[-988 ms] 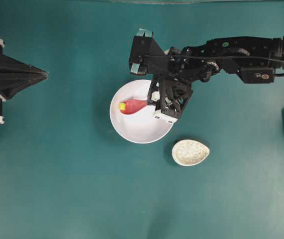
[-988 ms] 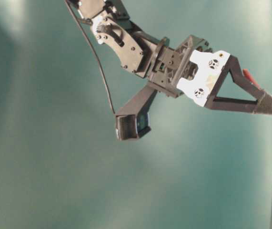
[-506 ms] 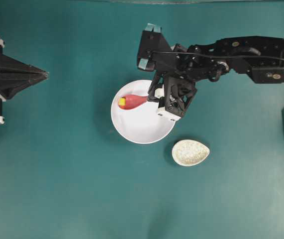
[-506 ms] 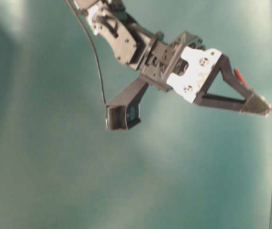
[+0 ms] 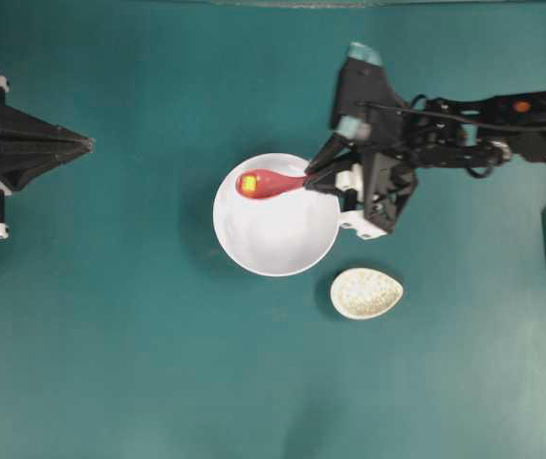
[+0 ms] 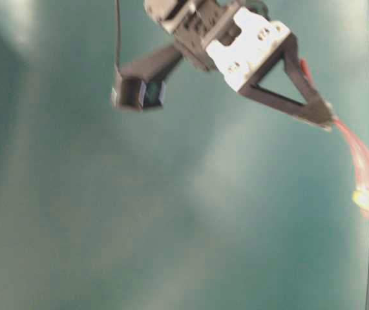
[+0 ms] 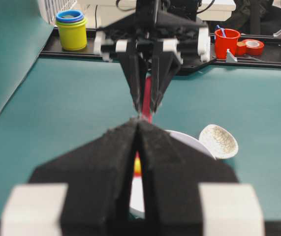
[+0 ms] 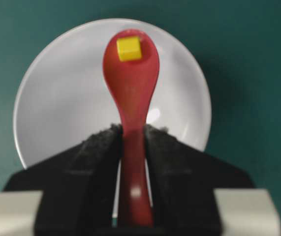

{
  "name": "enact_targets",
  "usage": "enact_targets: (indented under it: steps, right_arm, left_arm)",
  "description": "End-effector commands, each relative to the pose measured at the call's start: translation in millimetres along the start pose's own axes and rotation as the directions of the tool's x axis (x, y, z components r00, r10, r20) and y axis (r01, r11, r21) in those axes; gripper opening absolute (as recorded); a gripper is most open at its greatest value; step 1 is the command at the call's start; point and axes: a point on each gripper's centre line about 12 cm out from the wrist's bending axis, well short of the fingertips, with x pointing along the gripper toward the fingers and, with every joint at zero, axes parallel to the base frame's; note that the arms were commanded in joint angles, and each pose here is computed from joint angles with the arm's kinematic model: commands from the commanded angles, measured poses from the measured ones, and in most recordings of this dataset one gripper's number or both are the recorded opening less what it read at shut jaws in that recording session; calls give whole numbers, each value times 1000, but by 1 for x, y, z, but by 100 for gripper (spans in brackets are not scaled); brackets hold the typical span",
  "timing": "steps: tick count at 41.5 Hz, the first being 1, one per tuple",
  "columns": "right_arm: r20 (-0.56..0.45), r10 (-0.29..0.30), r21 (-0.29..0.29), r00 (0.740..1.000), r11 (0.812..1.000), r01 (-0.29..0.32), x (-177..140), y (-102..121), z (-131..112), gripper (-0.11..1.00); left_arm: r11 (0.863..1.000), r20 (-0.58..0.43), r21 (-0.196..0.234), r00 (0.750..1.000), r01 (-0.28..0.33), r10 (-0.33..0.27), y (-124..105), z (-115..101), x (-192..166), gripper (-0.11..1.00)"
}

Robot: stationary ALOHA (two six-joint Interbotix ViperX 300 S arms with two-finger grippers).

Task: Scoop the yellow hexagonal prism block from the bowl with a spoon using the right arm.
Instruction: 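Lift the spoon with the yellow block up and out of the bowl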

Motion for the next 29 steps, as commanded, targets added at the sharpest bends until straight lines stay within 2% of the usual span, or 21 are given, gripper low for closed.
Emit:
enact_targets:
  steps: [1,15,22,29]
  right_arm:
    - [94,8,-2,996,1000,-8,-21,4,11,23]
    - [217,34,1,976,999,-34,-79,9,19,23]
    - [252,41,-5,967,999,-41,-93,11,21,23]
    - [257,42,-5,966,999,-42,-95,11,22,23]
  left_arm:
    - [1000,12,-3,1000,-2,2,0,6,2,0]
    - [1000,14,-3,1000,-2,2,0,6,3,0]
    - [1000,15,-3,1000,-2,2,0,6,3,0]
    - [1000,12,-3,1000,-2,2,0,6,2,0]
